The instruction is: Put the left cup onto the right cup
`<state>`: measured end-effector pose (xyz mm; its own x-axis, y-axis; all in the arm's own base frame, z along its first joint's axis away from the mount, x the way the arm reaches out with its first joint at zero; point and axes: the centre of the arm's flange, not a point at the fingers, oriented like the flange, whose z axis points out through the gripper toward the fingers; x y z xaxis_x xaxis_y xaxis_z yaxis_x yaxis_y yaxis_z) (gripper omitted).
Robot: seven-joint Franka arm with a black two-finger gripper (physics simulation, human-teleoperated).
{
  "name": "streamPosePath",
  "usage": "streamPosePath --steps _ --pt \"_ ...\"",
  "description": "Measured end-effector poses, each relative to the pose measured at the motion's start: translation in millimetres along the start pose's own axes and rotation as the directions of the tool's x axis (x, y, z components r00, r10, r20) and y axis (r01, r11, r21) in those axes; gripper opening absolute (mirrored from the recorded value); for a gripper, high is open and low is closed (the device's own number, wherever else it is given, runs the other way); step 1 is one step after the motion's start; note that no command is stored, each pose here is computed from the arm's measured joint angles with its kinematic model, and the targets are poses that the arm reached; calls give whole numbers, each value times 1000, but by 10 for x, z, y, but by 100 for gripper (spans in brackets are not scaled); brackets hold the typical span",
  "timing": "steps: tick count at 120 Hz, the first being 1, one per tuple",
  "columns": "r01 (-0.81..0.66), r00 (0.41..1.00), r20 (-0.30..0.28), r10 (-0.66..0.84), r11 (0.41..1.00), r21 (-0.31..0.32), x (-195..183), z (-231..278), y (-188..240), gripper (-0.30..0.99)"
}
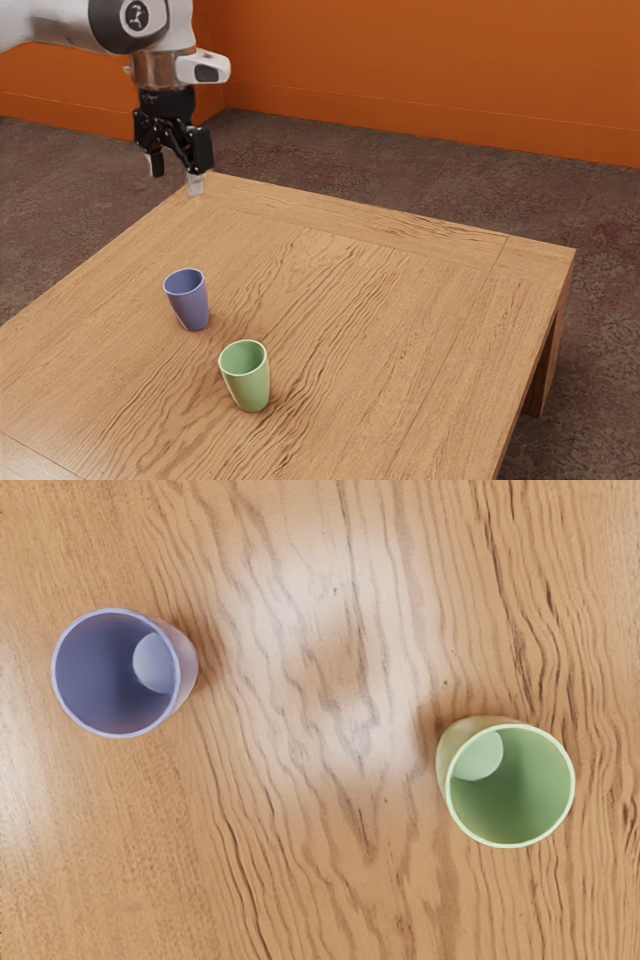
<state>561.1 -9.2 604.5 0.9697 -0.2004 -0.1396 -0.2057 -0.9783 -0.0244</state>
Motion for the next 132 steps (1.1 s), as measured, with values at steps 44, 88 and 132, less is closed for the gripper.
streamPosePath --steps 44,88,132 --pt "-48 997 -64 48 999 -10 85 -14 -29 69" --pt "-53 997 51 54 998 -23 473 711 -92 69" --pt "-41 994 101 46 998 -49 592 1542 -155 69"
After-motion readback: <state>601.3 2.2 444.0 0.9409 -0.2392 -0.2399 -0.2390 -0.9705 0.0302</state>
